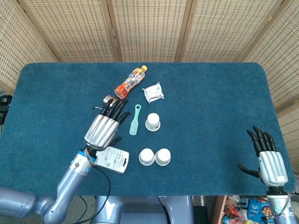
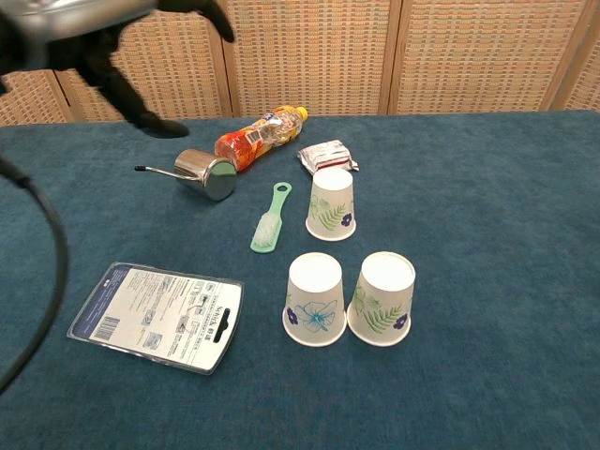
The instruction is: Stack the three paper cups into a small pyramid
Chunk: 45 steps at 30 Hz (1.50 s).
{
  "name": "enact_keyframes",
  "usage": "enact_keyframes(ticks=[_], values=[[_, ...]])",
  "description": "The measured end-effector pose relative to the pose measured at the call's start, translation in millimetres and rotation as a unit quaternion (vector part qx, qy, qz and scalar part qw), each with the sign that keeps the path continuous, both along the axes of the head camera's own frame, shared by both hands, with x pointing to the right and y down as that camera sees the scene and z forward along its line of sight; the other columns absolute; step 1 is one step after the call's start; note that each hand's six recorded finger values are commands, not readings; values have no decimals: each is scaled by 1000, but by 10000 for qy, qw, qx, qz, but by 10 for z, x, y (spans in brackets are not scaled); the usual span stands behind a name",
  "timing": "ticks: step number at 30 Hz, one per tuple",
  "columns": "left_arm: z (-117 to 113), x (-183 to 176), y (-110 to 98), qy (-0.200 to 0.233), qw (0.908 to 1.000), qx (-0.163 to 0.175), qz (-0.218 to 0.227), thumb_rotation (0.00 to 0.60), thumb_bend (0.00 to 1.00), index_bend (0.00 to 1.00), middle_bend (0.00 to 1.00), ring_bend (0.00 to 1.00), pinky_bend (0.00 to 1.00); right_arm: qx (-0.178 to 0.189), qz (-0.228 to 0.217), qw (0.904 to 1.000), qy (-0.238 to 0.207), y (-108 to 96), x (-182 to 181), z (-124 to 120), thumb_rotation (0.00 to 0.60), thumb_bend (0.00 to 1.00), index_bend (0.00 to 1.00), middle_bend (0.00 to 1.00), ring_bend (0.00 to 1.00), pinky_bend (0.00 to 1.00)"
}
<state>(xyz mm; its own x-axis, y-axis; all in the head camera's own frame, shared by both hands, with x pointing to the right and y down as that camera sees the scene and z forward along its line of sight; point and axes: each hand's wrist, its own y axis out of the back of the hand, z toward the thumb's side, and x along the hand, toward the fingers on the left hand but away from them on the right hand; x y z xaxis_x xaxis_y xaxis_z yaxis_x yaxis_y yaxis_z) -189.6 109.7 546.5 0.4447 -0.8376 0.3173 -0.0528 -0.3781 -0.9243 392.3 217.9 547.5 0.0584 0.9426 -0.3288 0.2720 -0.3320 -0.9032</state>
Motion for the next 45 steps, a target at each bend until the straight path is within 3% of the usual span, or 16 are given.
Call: enact_keyframes(ticks=[5, 10, 17, 21, 29, 34, 45], values=[[-9, -741, 368, 90, 9987, 99, -491, 600, 226, 197, 0, 0, 0, -59, -98, 9999, 92, 24, -65, 48, 600, 72, 0, 0, 0, 0], [90, -1375, 768, -128, 9960, 18, -882, 600, 225, 197, 0, 0, 0, -141, -223, 9995, 194, 48, -146, 116, 600, 71, 0, 0, 0, 0], [231, -1878, 1137, -454, 9923, 62, -1146, 600, 226, 197, 0, 0, 0, -176, -453, 9985, 244, -18, -361, 262, 600, 72, 0, 0, 0, 0], [287, -1991, 1285, -516, 9917, 127, -1169, 600, 225, 196, 0, 0, 0, -70, -771, 9968, 184, -248, -639, 299, 600, 71, 17, 0, 0, 0], [369, -2035, 1307, -433, 9918, 14, -1202, 600, 226, 196, 0, 0, 0, 225, -1470, 9889, 59, -774, -1415, 306, 600, 71, 198, 4, 0, 0], [401, -2077, 1286, -413, 9911, -40, -1267, 600, 225, 194, 0, 0, 0, 210, -1755, 9843, 4, -1048, -1963, 435, 600, 71, 291, 33, 0, 0], [466, -2123, 1252, -390, 9907, -141, -1297, 600, 225, 192, 0, 0, 0, -57, -1976, 9800, 214, -1508, -2715, 832, 600, 72, 293, 30, 0, 0]])
